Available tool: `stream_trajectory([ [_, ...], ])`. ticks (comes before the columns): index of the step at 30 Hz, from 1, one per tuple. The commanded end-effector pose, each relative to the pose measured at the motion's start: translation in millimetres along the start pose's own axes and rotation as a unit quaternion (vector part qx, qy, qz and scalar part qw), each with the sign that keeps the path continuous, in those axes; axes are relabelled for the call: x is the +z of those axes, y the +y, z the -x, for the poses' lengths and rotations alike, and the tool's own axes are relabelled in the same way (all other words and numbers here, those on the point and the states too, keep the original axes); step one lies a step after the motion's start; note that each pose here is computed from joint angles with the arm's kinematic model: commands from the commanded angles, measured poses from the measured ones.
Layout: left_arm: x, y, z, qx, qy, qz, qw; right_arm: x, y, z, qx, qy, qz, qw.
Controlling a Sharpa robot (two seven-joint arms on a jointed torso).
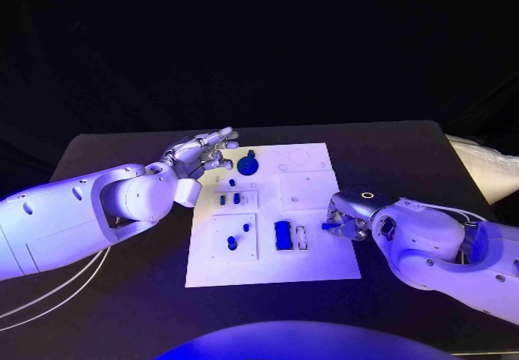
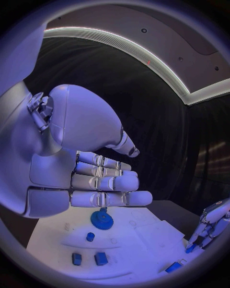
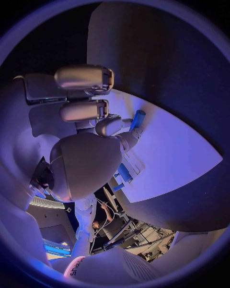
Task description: Assemble the parts on the task board
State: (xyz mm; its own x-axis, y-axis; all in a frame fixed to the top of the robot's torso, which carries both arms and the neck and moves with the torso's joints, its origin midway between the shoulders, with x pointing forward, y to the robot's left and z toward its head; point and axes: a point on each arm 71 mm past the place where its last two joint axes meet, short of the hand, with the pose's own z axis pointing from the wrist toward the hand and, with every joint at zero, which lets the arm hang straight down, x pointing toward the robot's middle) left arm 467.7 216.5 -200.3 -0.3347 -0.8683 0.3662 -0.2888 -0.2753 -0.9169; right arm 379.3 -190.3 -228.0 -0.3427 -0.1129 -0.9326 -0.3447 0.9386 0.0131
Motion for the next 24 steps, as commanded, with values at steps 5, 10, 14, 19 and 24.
stream_trajectory([
  [5,-0.3,0.0,-2.7,-0.001,0.012,-0.002,1.0,-2.3,-2,-9.2,0.08,0.01,-0.017,0.997],
  [10,-0.5,0.0,-2.6,-0.001,0.012,-0.002,1.0,-5.0,0,-7.0,0.127,0.002,-0.019,0.992],
  [14,-0.6,0.0,-2.8,-0.001,0.012,-0.002,1.0,-6.7,4,-5.9,0.156,0.0,-0.018,0.988],
  [19,-0.8,0.0,-2.8,-0.001,0.012,-0.002,1.0,-7.1,6,-7.3,0.195,0.014,-0.023,0.98],
  [24,-1.0,0.1,-3.0,-0.001,0.013,-0.002,1.0,-6.7,10,-9.1,0.223,0.031,-0.024,0.974],
])
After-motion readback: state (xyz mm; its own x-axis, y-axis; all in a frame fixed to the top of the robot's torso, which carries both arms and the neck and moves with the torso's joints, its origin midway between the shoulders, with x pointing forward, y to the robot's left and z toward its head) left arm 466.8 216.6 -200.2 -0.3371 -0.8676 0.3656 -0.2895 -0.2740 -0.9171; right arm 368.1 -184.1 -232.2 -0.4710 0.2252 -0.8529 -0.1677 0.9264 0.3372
